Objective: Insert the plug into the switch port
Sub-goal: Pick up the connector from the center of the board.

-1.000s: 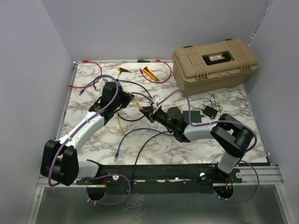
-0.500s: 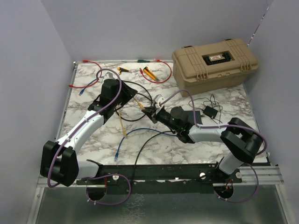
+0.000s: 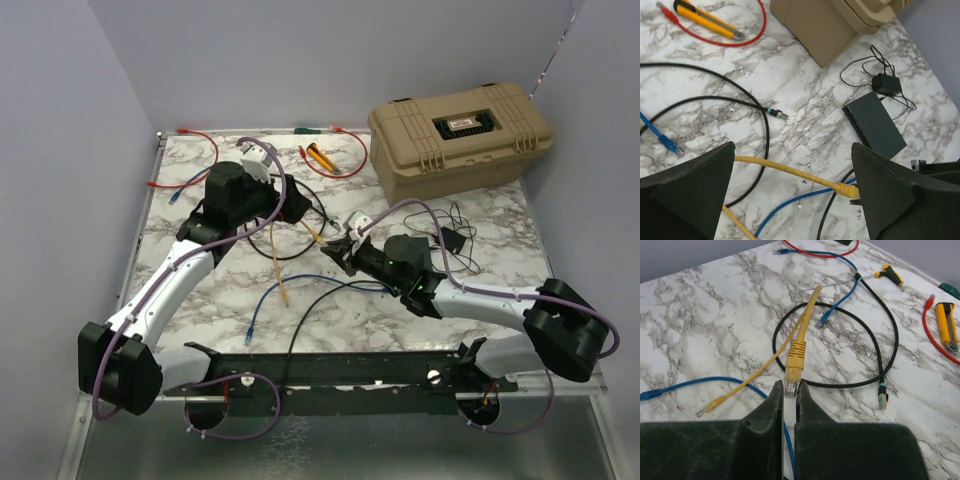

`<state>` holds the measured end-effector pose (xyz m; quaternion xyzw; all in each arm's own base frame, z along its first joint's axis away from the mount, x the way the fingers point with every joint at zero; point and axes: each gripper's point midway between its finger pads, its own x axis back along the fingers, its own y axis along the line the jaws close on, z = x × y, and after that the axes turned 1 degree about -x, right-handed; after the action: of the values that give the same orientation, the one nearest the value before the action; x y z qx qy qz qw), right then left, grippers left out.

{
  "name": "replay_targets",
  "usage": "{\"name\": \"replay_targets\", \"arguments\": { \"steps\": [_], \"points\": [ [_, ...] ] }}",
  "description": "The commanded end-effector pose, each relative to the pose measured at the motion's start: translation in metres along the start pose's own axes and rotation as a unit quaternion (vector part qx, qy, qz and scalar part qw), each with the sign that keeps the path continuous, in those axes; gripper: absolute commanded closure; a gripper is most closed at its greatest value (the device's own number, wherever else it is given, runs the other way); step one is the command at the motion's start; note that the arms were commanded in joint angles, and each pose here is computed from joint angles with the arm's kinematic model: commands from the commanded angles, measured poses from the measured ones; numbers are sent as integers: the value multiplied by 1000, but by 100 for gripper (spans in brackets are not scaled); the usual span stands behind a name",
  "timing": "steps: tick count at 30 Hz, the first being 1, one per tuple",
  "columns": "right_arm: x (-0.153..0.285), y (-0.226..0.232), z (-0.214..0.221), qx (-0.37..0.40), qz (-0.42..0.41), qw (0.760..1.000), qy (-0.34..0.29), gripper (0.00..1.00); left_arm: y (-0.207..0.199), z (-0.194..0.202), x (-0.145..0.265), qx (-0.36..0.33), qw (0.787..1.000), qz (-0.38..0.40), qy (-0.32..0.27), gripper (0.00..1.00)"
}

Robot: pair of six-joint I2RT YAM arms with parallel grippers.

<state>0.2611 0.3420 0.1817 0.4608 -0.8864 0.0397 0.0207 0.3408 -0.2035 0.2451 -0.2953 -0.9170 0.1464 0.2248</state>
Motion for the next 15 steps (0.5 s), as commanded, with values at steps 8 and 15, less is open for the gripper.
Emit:
{"name": "replay_targets", "arguments": {
  "steps": [8, 15],
  "points": [
    [42, 19, 7, 7, -57, 997, 48, 99, -26, -16, 39, -268, 960, 78, -33, 1],
    [62, 25, -3, 10, -79, 996, 43, 99, -52, 8, 45, -379, 911, 160, -33, 2]
  ]
}}
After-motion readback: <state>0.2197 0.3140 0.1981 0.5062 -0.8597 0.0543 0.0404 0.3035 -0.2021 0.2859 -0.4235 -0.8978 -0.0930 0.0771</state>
